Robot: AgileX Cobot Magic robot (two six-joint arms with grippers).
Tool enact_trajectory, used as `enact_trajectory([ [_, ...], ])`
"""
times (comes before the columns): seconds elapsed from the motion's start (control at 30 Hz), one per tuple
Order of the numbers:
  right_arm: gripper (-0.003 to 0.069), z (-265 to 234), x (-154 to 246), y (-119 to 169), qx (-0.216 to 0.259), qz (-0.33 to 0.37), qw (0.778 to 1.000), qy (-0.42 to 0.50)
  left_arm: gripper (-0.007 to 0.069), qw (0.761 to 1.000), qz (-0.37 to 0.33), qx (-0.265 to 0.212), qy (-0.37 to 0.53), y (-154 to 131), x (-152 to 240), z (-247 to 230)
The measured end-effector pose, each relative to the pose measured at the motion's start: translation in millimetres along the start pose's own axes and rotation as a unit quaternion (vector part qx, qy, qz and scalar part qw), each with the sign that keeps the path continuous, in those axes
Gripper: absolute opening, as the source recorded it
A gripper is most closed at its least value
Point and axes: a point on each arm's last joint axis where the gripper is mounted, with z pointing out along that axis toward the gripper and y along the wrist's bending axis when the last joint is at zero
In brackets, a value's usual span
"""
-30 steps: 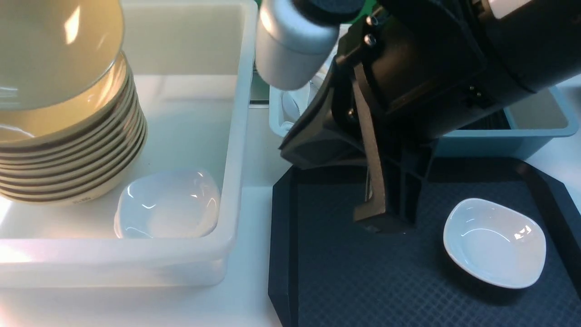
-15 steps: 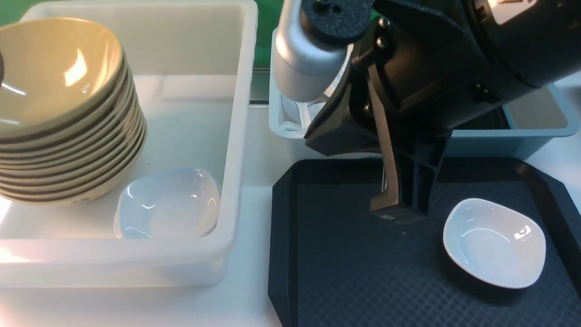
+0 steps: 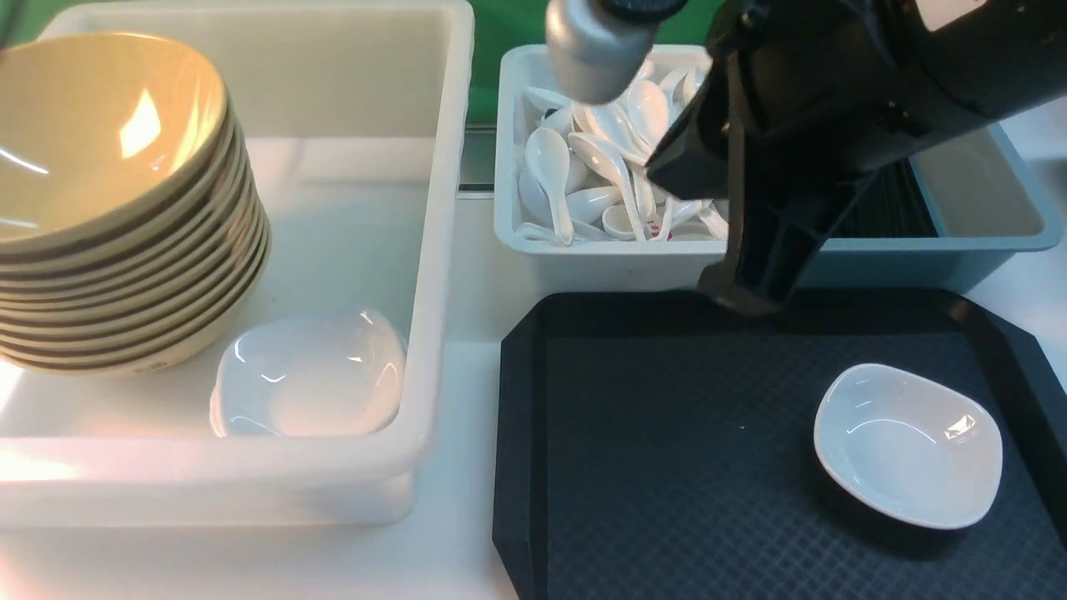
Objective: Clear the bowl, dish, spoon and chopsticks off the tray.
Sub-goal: Use the left arm to grab the plate
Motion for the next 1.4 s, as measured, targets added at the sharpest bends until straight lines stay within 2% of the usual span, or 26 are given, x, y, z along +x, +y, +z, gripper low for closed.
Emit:
enact_trajectory([
  [0.1,0.0043,-0.5,9.4,-9.8,0.044,0.029,0.998,0.045,0.0558,0.992,0.082,0.096,0.018,-64.8,8.9,5.3],
  [0.13,0.0043,-1.7,15.7,-16.1,0.060,0.054,0.995,0.055,0.0555,0.982,0.122,0.135,0.040,-95.8,18.0,14.7],
  [0.23,0.0043,-10.1,34.0,-29.0,0.087,0.101,0.989,0.065,0.0553,0.957,0.194,0.197,0.088,-155.9,41.4,40.7],
  [0.27,0.0043,-13.8,43.6,-32.9,0.096,0.122,0.985,0.071,0.0552,0.947,0.216,0.212,0.104,-176.0,50.3,51.0],
  [0.3,0.0043,-12.4,44.5,-32.3,0.095,0.124,0.985,0.073,0.0552,0.947,0.216,0.212,0.104,-176.0,50.3,51.0],
  [0.33,0.0043,-21.9,65.8,-38.3,0.111,0.160,0.978,0.082,0.0551,0.929,0.252,0.238,0.127,-214.5,69.1,72.1],
  [0.37,0.0043,-20.9,69.3,-37.6,0.110,0.162,0.977,0.087,0.0550,0.928,0.255,0.240,0.129,-218.1,71.1,74.1],
  [0.4,0.0043,-25.4,84.7,-38.5,0.114,0.181,0.972,0.097,0.0551,0.917,0.275,0.255,0.137,-241.6,84.9,85.7],
  [0.47,0.0043,-33.8,113.8,-31.6,0.107,0.213,0.965,0.110,0.0551,0.903,0.298,0.270,0.153,-276.2,109.7,111.3],
  [0.5,0.0043,-35.4,118.7,-30.1,0.105,0.215,0.965,0.111,0.0551,0.900,0.302,0.272,0.154,-280.6,113.1,112.4],
  [0.57,0.0043,-48.5,150.3,-17.6,0.104,0.242,0.958,0.116,0.0551,0.890,0.318,0.284,0.159,-313.7,142.1,141.9],
  [0.7,0.0043,-62.0,183.3,-1.6,0.115,0.272,0.949,0.112,0.0551,0.883,0.330,0.295,0.158,-344.6,176.4,173.3],
  [0.83,0.0043,-81.2,210.9,15.7,0.128,0.291,0.944,0.082,0.0551,0.887,0.316,0.304,0.144,-368.3,208.8,212.2],
  [1.0,0.0043,-95.1,227.1,26.8,0.137,0.308,0.940,0.051,0.0549,0.903,0.266,0.309,0.138,-378.5,229.0,245.0],
  [1.13,0.0043,-97.9,229.7,28.5,0.139,0.310,0.939,0.046,0.0529,0.906,0.240,0.312,0.154,-384.1,238.6,258.8],
  [1.2,0.0043,-97.1,230.1,28.8,0.138,0.310,0.939,0.048,0.0482,0.905,0.232,0.318,0.160,-389.6,238.3,260.6],
  [1.3,0.0043,-96.6,230.4,29.0,0.138,0.310,0.939,0.048,0.0363,0.898,0.246,0.324,0.170,-395.6,239.9,261.7],
  [1.37,0.0044,-96.6,230.4,29.0,0.138,0.310,0.939,0.048,0.0155,0.887,0.267,0.328,0.187,-399.4,241.0,260.7],
  [1.4,0.0044,-96.6,230.4,29.0,0.138,0.310,0.939,0.048,0.0143,0.886,0.267,0.329,0.190,-399.9,240.4,259.6],
])
